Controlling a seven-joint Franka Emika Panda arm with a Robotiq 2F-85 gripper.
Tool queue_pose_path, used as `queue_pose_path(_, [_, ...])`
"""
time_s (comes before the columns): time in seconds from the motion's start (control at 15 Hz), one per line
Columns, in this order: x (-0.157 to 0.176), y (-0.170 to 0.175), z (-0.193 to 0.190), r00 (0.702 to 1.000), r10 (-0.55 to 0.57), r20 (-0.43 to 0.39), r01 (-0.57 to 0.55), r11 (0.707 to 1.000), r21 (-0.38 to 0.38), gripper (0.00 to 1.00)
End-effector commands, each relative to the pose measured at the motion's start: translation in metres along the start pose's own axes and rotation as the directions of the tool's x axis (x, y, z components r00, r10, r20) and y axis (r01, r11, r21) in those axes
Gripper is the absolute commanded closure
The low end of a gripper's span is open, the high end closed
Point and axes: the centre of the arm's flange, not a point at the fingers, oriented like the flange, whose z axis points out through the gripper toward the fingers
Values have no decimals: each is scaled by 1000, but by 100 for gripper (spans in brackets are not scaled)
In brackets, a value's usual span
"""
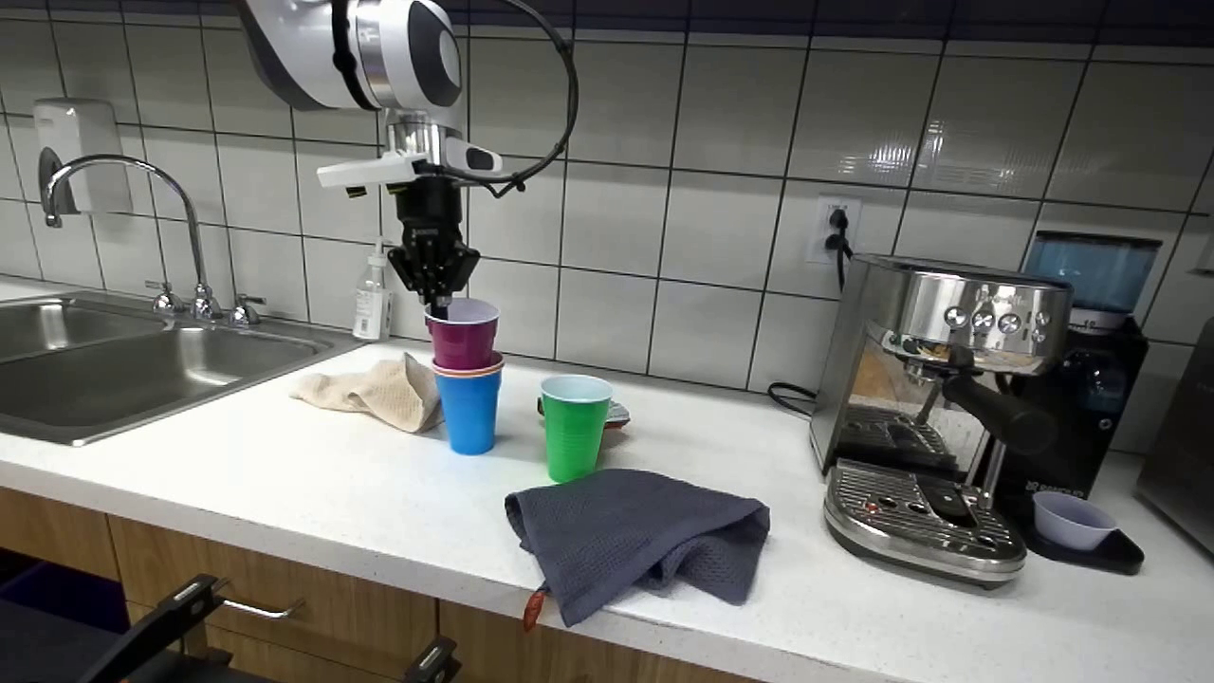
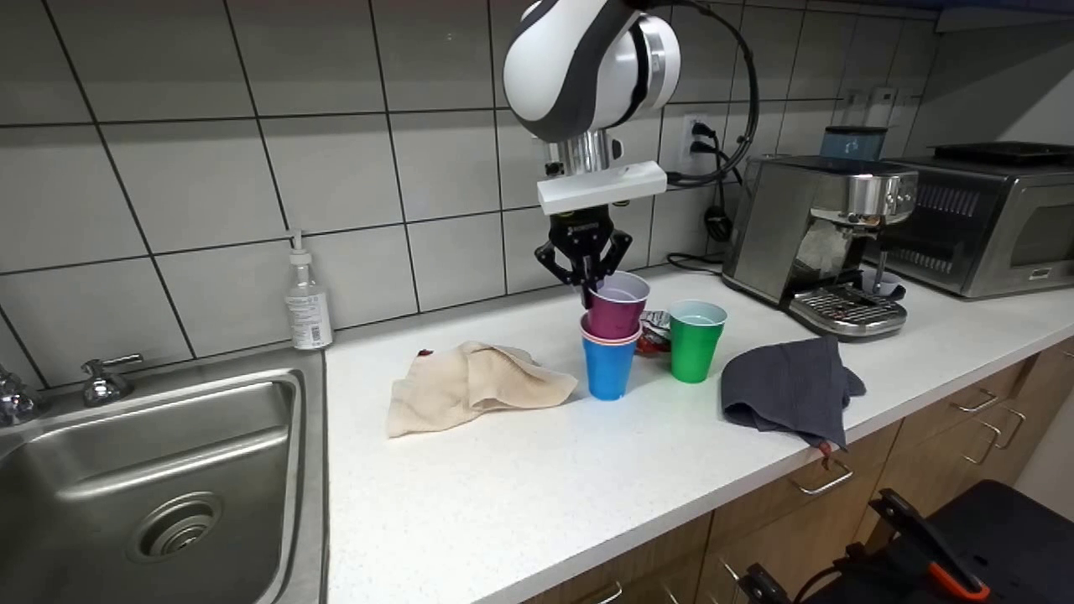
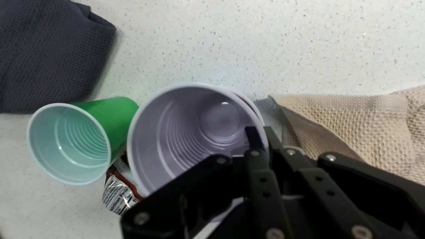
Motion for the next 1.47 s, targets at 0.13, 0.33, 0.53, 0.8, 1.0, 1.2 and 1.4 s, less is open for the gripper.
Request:
queue_pose_path(0.13, [11,-1,-7,1000,22,17,-22,1000,-8,52])
queue_pose_path(0.33, [11,3,-10,1000,26,9,-26,1000,-6,28])
queue_pose_path(0.53, [7,7,-17,1000,25,-1,-25,1000,4,6])
queue_pose_path(0.8, [0,15,-24,1000,24,-17,-24,1000,9,0])
queue_pose_path(1.0, [-1,26,-27,999,35,-23,-35,999,8,0])
queue_pose_path(1.2, [-3,41,-30,998,56,-29,-56,998,13,0])
queue_pose_path(1.4, [-6,57,-32,997,65,-30,-65,998,13,0])
